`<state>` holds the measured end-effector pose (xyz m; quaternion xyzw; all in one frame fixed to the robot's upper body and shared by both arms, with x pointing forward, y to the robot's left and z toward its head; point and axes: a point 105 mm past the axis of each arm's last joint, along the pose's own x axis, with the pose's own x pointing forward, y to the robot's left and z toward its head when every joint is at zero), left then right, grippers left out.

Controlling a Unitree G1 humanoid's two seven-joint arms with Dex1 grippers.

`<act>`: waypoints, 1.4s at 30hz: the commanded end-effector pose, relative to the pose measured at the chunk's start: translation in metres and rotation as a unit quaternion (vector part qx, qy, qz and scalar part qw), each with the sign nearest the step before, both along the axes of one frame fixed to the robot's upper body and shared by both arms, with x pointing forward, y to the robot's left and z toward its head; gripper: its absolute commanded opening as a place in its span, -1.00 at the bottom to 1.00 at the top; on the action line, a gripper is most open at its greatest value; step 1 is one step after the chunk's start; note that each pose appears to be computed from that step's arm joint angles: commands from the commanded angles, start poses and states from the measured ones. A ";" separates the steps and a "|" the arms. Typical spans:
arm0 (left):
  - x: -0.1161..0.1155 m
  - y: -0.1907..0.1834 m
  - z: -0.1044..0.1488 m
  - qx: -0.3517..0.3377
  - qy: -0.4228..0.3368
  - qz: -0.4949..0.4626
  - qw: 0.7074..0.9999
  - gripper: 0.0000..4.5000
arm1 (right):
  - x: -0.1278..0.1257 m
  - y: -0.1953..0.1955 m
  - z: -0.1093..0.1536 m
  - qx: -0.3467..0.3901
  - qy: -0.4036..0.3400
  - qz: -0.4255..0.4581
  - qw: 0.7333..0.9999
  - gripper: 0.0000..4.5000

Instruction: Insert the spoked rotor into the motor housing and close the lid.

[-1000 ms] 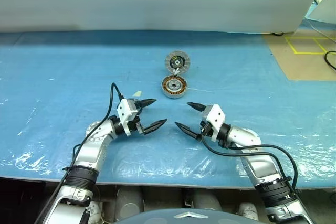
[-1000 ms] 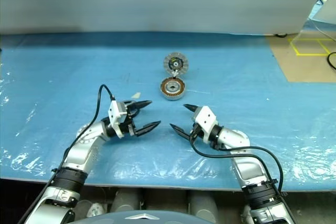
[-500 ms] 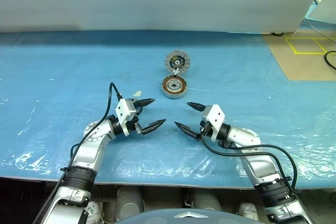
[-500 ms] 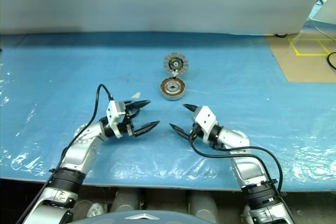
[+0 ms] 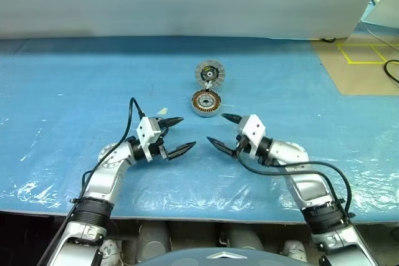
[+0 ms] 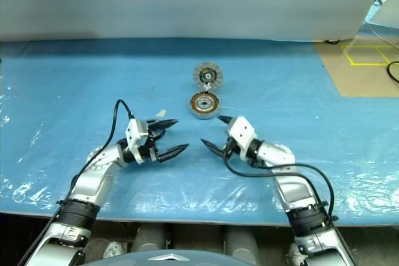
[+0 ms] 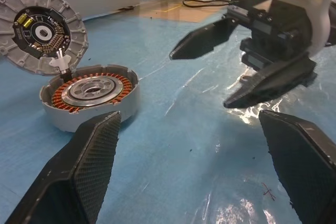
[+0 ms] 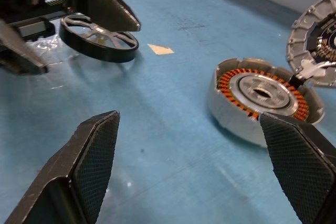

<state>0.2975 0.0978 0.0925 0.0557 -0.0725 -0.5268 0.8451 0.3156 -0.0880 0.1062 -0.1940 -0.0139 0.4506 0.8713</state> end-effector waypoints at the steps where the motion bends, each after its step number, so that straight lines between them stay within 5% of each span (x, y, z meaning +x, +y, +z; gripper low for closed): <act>1: -0.001 0.004 0.013 -0.007 -0.021 0.004 1.000 0.98 | 0.008 0.011 0.021 -0.056 -0.027 0.030 0.998 1.00; 11: -0.001 0.006 0.013 -0.008 -0.021 0.014 1.000 0.98 | 0.042 0.027 0.032 -0.230 -0.011 0.102 0.968 1.00; 23: -0.002 0.008 0.008 -0.007 -0.017 0.027 0.999 0.98 | 0.067 0.023 0.009 -0.294 -0.003 0.101 0.950 1.00; 27: -0.002 0.009 0.007 -0.006 -0.016 0.028 0.999 1.00 | 0.069 0.022 0.009 -0.292 -0.007 0.098 0.951 0.62; 34: -0.001 0.008 0.002 -0.004 -0.013 0.024 1.000 1.00 | 0.069 0.021 0.007 -0.286 -0.011 0.093 0.954 -0.40; 42: 0.000 0.010 -0.001 -0.003 -0.014 0.023 1.000 1.00 | 0.073 0.022 0.017 -0.280 -0.029 0.081 0.956 -0.44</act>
